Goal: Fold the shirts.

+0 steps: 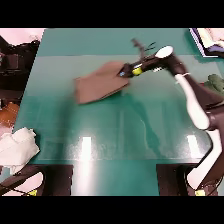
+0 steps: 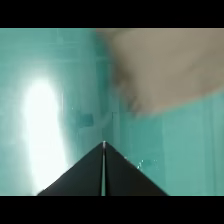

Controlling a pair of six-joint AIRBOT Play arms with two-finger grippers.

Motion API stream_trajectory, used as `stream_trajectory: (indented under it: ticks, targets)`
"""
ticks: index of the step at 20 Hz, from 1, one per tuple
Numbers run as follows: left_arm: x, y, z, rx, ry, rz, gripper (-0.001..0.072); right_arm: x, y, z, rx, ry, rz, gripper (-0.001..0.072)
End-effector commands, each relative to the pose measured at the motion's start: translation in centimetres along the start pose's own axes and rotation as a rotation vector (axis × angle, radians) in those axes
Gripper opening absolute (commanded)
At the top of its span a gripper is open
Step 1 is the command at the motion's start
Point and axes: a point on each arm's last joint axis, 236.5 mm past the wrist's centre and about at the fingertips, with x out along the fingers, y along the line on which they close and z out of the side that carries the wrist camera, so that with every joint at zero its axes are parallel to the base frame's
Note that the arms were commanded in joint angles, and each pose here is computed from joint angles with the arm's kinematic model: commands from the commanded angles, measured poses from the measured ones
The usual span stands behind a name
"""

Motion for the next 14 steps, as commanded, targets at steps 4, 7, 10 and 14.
stream_trajectory:
  ticks: [4, 7, 10, 14]
  targets:
    - [0.0, -0.3, -0.1, -0.003, 0.004, -0.013, 0.0030, -23.9, -11.6, 2.9, 0.099, -0.299, -0.395, 0.0014]
    - [-0.1, -1.4, 0.0, -0.009, -0.001, -0.061, 0.0030, -34.2, -16.1, 2.2, 0.179, -0.474, -0.535, 0.0014]
    - [-0.2, -2.7, 0.1, -0.015, -0.006, -0.115, 0.0030, -41.9, -20.1, 0.5, 0.257, -0.609, -0.640, 0.0014]
    - [-0.3, -3.4, -0.5, -0.024, 0.024, -0.144, 0.0030, -47.9, -22.7, -0.8, 0.290, -0.735, -0.728, 0.0014]
